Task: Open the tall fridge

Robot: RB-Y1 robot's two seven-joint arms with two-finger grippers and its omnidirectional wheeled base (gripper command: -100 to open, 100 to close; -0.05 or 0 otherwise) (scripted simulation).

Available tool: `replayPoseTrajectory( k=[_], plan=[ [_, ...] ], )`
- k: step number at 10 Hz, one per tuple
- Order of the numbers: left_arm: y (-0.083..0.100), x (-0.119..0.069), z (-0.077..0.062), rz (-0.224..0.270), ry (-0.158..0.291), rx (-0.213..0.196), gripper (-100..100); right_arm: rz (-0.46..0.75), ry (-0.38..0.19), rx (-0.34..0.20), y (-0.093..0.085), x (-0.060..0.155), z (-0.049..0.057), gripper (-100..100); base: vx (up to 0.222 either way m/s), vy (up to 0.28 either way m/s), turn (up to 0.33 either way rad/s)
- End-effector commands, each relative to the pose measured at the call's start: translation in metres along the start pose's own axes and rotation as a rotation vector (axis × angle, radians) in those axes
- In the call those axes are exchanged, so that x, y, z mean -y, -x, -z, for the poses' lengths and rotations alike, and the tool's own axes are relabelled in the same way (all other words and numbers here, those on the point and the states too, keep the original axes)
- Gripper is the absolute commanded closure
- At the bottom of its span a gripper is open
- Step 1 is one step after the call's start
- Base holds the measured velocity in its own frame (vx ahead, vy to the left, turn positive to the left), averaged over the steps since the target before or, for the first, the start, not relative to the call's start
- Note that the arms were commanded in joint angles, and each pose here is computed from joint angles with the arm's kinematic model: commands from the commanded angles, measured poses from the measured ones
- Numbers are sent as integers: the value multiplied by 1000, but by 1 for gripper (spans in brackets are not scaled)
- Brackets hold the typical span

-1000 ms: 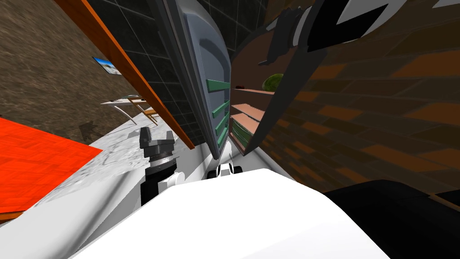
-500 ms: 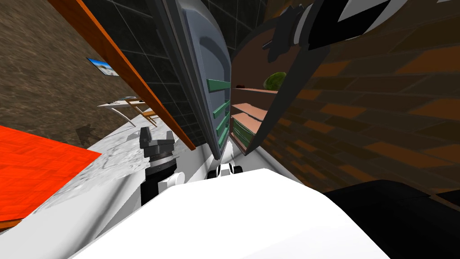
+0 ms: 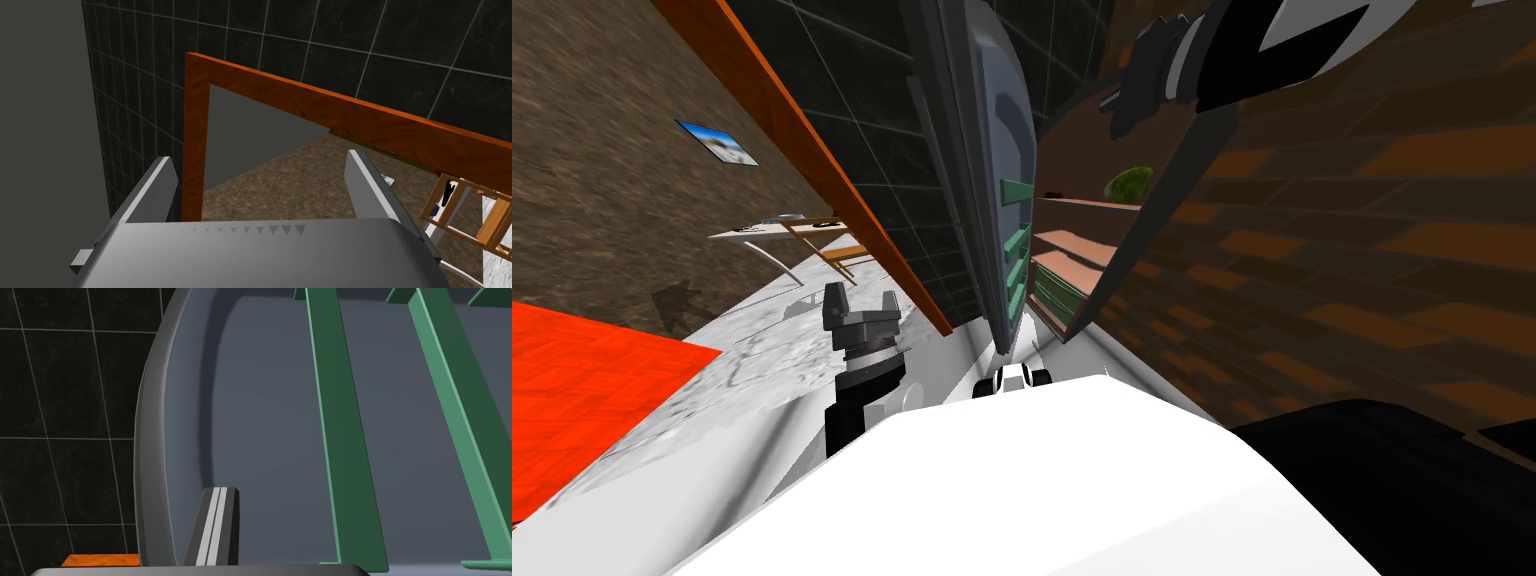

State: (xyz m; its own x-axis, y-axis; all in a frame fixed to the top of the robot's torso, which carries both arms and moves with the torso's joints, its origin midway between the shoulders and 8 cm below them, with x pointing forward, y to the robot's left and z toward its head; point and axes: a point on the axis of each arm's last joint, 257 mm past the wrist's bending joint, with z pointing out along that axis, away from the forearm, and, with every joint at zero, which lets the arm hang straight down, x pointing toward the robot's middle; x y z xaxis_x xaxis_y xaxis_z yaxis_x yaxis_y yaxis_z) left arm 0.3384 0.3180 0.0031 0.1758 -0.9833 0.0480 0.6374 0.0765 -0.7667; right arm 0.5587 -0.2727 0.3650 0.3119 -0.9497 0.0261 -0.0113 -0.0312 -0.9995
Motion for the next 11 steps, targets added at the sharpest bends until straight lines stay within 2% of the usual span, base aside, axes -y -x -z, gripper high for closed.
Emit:
replayPoseTrajectory(
  k=[1, 3, 4, 8, 11],
  plan=[
    [0, 0, 0, 0, 0, 0, 0, 0, -1, -27, -10, 2, -1, 100, -25, 233, -90],
    [0, 0, 0, 0, 0, 0, 0, 1, -2, -31, -11, 3, -2, 100, -19, 167, -65],
    [0, 0, 0, 0, 0, 0, 0, 1, 3, -51, -19, 2, -3, -100, 34, 165, -79],
    [0, 0, 0, 0, 0, 0, 0, 0, 12, -98, -39, 1, -5, -100, 62, 272, -95],
    [0, 0, 0, 0, 0, 0, 0, -3, 17, -150, -62, 1, -6, -100, 47, 317, -108]
  ],
)
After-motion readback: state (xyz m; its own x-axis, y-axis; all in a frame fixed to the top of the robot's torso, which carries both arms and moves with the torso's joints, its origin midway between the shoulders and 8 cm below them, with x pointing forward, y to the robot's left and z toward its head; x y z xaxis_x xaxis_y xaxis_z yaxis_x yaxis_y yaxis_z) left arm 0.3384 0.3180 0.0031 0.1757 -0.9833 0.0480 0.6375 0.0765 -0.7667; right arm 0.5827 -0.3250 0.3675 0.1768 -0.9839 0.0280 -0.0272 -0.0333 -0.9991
